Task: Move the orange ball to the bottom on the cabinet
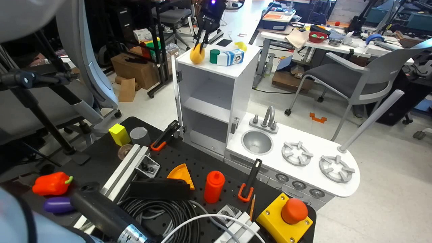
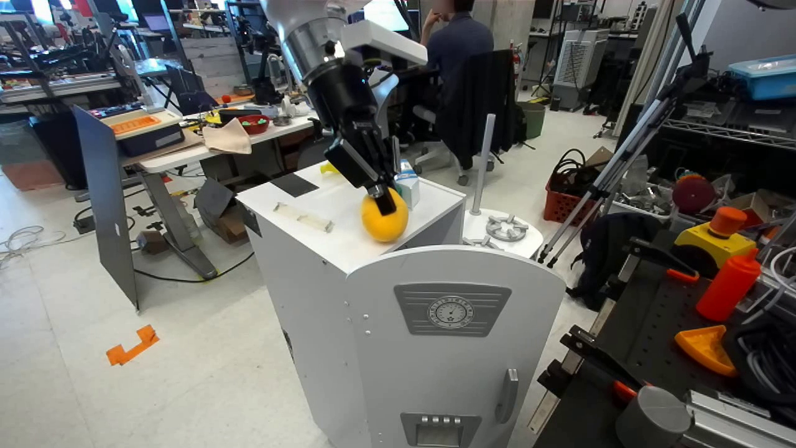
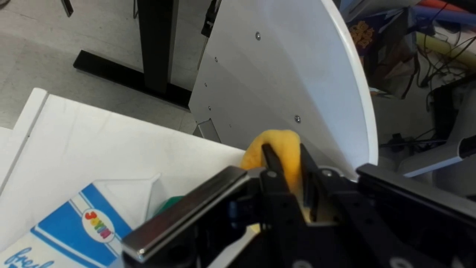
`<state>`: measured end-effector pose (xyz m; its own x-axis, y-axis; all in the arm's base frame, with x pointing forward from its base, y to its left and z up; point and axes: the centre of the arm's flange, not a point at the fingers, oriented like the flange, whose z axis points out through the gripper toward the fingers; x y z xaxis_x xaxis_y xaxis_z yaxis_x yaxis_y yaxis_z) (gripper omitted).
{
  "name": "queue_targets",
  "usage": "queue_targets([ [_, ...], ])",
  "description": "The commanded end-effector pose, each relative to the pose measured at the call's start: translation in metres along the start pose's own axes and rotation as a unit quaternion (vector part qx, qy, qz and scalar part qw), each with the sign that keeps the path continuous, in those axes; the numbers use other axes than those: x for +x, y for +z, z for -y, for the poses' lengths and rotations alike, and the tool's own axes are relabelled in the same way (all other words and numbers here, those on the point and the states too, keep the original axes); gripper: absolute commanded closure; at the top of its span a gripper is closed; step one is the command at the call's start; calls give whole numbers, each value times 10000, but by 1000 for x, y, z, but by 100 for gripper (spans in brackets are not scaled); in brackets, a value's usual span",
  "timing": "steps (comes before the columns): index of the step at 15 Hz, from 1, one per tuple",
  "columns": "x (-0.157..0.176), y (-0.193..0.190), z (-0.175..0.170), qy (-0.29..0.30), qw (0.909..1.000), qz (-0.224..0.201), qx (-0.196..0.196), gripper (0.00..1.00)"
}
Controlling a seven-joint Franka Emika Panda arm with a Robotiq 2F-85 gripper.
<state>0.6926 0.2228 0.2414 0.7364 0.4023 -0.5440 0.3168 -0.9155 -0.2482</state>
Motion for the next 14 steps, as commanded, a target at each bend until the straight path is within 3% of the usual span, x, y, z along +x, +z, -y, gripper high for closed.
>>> queue_targets([
  [1, 17, -16, 0, 120, 9998, -63, -131, 96],
  [14, 27, -28, -5, 281, 9989, -342, -161, 96],
])
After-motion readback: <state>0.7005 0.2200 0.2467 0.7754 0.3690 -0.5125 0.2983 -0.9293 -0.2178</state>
